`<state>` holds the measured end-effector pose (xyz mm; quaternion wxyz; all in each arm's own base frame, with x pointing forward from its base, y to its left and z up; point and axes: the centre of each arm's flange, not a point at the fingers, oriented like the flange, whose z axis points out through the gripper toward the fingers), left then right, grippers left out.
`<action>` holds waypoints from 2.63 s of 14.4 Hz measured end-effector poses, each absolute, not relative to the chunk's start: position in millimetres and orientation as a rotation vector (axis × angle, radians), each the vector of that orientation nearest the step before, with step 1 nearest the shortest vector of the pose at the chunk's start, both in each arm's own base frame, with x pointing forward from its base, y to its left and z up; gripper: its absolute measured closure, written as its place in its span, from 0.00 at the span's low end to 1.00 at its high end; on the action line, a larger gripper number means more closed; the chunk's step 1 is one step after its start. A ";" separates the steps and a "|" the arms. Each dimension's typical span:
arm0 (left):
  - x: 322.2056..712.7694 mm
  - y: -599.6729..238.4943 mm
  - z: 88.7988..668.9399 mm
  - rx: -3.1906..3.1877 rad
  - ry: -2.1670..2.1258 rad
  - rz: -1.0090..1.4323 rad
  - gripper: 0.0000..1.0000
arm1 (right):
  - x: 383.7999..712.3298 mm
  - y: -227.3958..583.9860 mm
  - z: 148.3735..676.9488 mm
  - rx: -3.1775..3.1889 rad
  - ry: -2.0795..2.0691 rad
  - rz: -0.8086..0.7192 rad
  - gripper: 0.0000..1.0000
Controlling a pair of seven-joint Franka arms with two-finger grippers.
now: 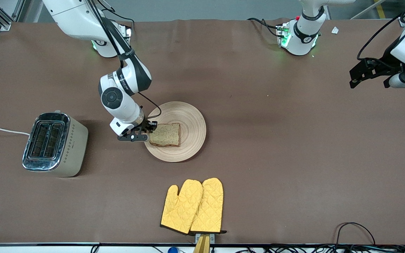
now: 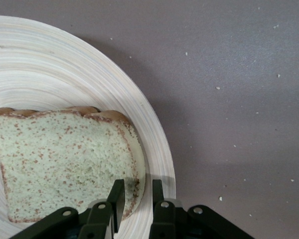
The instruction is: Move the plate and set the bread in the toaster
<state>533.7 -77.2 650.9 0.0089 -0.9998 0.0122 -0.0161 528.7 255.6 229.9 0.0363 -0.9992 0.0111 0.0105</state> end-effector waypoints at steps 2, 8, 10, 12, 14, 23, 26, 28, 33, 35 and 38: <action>536.1 -80.9 646.2 -3.123 0.047 -0.038 0.00 | 528.6 255.5 229.8 -3.069 0.035 0.033 0.70; 537.0 -82.6 646.6 -3.123 0.051 -0.041 0.00 | 528.6 255.6 229.8 -3.068 0.038 0.032 0.76; 537.0 -82.4 646.8 -3.123 0.051 -0.041 0.00 | 528.8 255.6 229.9 -3.068 0.039 0.030 0.78; 537.1 -81.9 646.9 -3.123 0.049 -0.042 0.00 | 529.2 255.7 230.3 -3.066 0.040 0.024 0.77; 537.2 -81.6 646.9 -3.123 0.049 -0.042 0.00 | 529.3 255.8 230.4 -3.065 0.040 0.020 0.76; 538.0 -76.4 647.0 -3.123 0.034 -0.043 0.00 | 524.9 254.1 224.3 -3.055 0.043 -0.025 0.76; 538.2 -75.4 647.0 -3.123 0.031 -0.043 0.00 | 524.5 255.0 224.3 -3.055 0.040 -0.026 0.76; 538.3 -74.8 647.0 -3.123 0.029 -0.043 0.00 | 524.2 255.7 224.3 -3.054 0.039 -0.028 0.78; 538.3 -74.6 647.0 -3.123 0.029 -0.043 0.00 | 519.6 256.5 220.0 -3.044 0.035 -0.067 0.93; 538.3 -74.6 647.0 -3.123 0.030 -0.043 0.00 | 519.2 256.5 219.6 -3.044 0.035 -0.069 0.96; 538.3 -75.3 646.8 -3.123 0.032 -0.043 0.00 | 518.8 256.4 219.3 -3.045 0.035 -0.063 0.98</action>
